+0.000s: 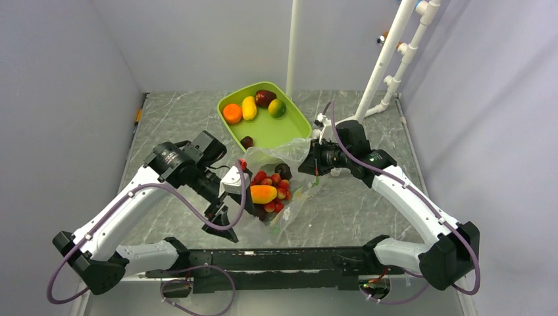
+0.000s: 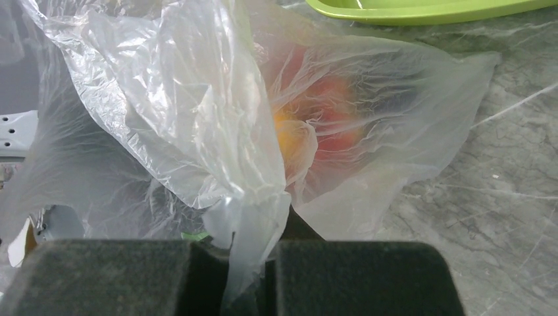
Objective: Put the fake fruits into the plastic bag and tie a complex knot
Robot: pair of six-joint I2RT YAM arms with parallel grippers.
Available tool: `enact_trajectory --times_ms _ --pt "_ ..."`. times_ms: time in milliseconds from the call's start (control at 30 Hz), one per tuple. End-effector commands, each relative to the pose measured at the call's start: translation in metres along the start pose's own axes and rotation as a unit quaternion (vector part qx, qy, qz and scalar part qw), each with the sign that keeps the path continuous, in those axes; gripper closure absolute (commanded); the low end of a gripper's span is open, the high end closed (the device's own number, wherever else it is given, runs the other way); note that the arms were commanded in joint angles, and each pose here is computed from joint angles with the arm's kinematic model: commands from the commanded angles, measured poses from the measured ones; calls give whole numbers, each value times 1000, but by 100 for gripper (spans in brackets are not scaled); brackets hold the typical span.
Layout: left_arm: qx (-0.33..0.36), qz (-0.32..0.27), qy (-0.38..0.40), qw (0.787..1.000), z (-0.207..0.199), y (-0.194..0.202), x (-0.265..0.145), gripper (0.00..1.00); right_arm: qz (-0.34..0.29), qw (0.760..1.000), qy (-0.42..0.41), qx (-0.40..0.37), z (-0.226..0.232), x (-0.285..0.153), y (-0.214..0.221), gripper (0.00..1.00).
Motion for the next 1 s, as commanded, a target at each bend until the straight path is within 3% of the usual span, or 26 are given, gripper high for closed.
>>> enact_trajectory --times_ms 0,267,300,367,433,467,500,600,667,800,900,967 --pt "-7 -23 29 999 -10 -10 -1 1 -21 1000 -4 -21 7 -6 -12 96" --pt "16 16 -71 997 7 -8 13 2 -24 999 -7 -31 11 -10 -14 87" --pt "13 27 -91 995 10 -8 16 7 -24 999 -6 -35 12 -12 -14 84" --pt "-3 47 -122 991 14 -6 15 30 -22 999 0 -44 14 -19 -15 71" --pt "-12 62 -141 988 13 -7 11 64 -24 998 8 -60 17 -27 -16 52" --pt "-16 62 -140 988 12 -8 8 90 -26 997 13 -66 18 -32 -15 42" --pt "-17 60 -141 988 10 -10 4 100 -30 997 19 -74 19 -36 -16 35" --pt "-30 39 -148 988 6 -17 -10 100 -49 993 63 -89 18 -47 -20 28" --pt "-27 15 -163 986 2 -22 -19 100 -64 989 76 -105 16 -53 -24 33" --pt "-10 -6 -235 972 3 -26 -41 100 -85 985 60 -136 22 -59 -32 72" --pt "2 -12 -307 952 4 -36 -65 100 -95 983 36 -150 34 -68 -38 80" --pt "7 -23 -370 929 3 -47 -85 100 -114 981 7 -159 47 -80 -42 97"
Point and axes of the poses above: each gripper's point midway between its finger pads, its own x axis out along the fingers, its own z axis along the line the jaws close on, y = z × x, the point moved 10 cm from there along -x, back along the fingers, and after that the axes turned 8 degrees about x, right-handed, at the moved point
